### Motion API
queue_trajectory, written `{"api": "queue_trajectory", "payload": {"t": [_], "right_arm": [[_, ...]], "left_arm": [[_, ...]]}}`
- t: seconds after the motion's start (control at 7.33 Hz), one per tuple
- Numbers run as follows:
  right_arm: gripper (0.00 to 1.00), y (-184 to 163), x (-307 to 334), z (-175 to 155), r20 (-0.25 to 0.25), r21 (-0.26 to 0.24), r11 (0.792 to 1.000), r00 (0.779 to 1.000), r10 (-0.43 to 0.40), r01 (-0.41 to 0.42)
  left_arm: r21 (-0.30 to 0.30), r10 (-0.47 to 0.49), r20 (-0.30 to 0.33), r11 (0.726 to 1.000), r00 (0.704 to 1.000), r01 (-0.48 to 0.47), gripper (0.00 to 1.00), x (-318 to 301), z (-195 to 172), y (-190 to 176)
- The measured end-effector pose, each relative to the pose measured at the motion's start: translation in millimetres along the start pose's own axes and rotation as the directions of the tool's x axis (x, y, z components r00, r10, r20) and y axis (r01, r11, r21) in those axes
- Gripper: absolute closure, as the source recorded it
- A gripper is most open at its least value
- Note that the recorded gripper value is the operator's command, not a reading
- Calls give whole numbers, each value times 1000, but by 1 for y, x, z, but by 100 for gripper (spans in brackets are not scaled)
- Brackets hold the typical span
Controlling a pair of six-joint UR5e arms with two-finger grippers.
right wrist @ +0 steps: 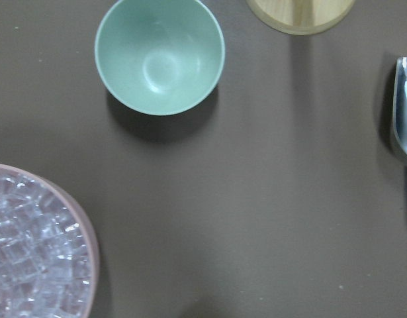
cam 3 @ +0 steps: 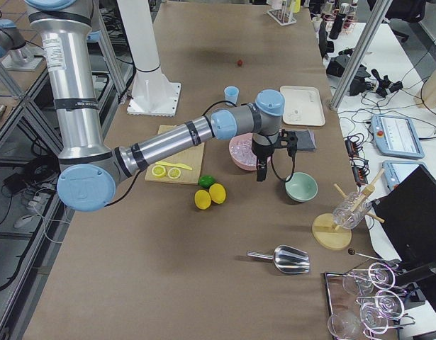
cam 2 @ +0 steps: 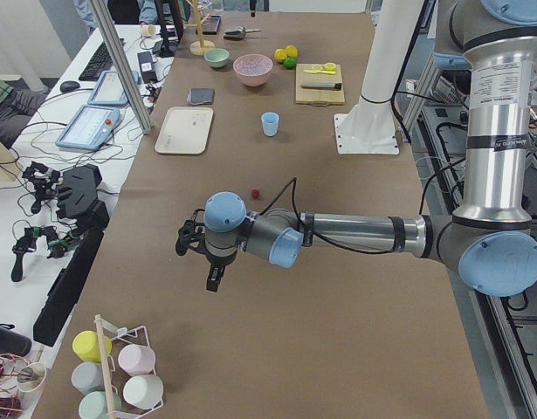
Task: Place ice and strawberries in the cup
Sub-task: 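Move the right gripper over the pink bowl of ice cubes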
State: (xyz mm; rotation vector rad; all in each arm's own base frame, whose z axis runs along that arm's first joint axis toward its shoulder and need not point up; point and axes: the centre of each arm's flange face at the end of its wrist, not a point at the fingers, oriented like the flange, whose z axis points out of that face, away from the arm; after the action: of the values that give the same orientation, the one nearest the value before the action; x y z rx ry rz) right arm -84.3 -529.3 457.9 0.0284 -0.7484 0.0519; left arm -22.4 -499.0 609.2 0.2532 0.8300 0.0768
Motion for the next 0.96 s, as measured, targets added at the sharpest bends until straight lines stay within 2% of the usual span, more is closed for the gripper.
{"api": "queue_trajectory", "payload": {"t": [0.27,0.41,0.68,0.96], "right_arm": [[1,2,-53,12,6,-15,999,999,37,-37],[1,4,-74,21,-13,-20,999,999,43,-43],[1,5,-120,36,-102,-26,999,994,39,-42],[1,10,-158,48,-152,-42,999,988,15,-22]], "left_arm": [[1,2,-1,1000,1000,-2,2,0,0,0],[2,4,-1,1000,1000,-4,2,1,0,0],[3,5,-1,1000,1000,-5,2,1,0,0],[2,4,-1,1000,1000,-4,2,0,0,0]]}}
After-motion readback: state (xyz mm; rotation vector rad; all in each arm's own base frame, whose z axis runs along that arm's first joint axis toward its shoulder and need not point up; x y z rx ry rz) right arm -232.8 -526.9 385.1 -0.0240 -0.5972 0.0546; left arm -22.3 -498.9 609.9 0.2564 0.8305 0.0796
